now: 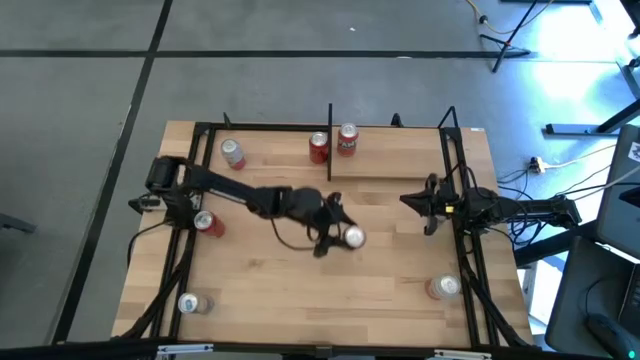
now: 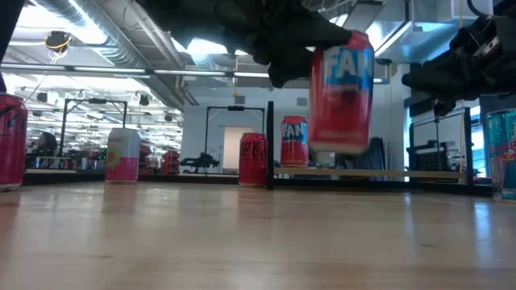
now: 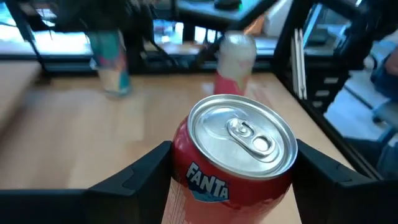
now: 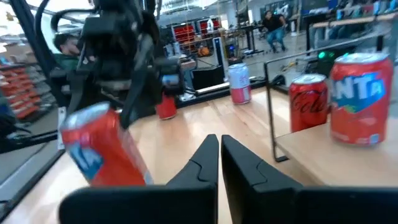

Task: Place canned beverage on shelf
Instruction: Put the red soda can on the shelf aligned with the other red soda can

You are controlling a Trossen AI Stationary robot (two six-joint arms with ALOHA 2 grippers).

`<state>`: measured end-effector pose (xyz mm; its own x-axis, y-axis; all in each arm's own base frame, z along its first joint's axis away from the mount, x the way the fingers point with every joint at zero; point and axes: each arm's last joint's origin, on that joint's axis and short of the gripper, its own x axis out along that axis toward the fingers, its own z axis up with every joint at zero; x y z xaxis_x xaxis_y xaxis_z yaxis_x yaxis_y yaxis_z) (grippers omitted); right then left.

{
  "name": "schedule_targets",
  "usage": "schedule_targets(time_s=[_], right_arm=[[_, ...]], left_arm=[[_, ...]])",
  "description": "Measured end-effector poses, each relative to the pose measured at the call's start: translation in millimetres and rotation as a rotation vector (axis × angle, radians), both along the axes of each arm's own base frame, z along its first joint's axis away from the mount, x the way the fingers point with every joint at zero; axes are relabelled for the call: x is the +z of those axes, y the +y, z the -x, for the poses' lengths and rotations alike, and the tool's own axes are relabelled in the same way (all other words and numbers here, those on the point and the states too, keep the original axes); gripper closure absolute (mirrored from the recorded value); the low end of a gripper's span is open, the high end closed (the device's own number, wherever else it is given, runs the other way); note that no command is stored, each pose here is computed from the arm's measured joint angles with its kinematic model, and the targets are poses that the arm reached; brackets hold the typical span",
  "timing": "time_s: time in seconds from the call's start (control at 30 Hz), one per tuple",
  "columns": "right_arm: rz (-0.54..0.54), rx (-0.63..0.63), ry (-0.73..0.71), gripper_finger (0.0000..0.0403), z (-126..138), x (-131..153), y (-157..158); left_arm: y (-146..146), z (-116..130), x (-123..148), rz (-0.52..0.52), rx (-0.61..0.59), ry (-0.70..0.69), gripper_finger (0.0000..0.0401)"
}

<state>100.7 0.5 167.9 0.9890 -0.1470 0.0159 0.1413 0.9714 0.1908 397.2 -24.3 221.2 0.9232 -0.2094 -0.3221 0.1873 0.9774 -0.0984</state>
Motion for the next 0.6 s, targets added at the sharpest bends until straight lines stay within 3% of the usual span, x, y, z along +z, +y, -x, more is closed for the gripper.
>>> schedule_targets(time_s=[0.1, 0.43, 0.6], right_arm=[[0.042, -0.023, -0.008, 0.0393, 0, 1, -1], [0.060, -0.014, 0.008, 0.0393, 0, 0, 0], [0.059, -0.015, 0.013, 0.0393, 0, 0, 0]], left_arm=[[27, 0, 17, 0.004, 0.009, 0.006, 0.0166], [94, -11, 69, -0.158, 0.132, 0.025, 0.0166], [140, -3, 77, -0.152, 0.219, 0.027, 0.0166]])
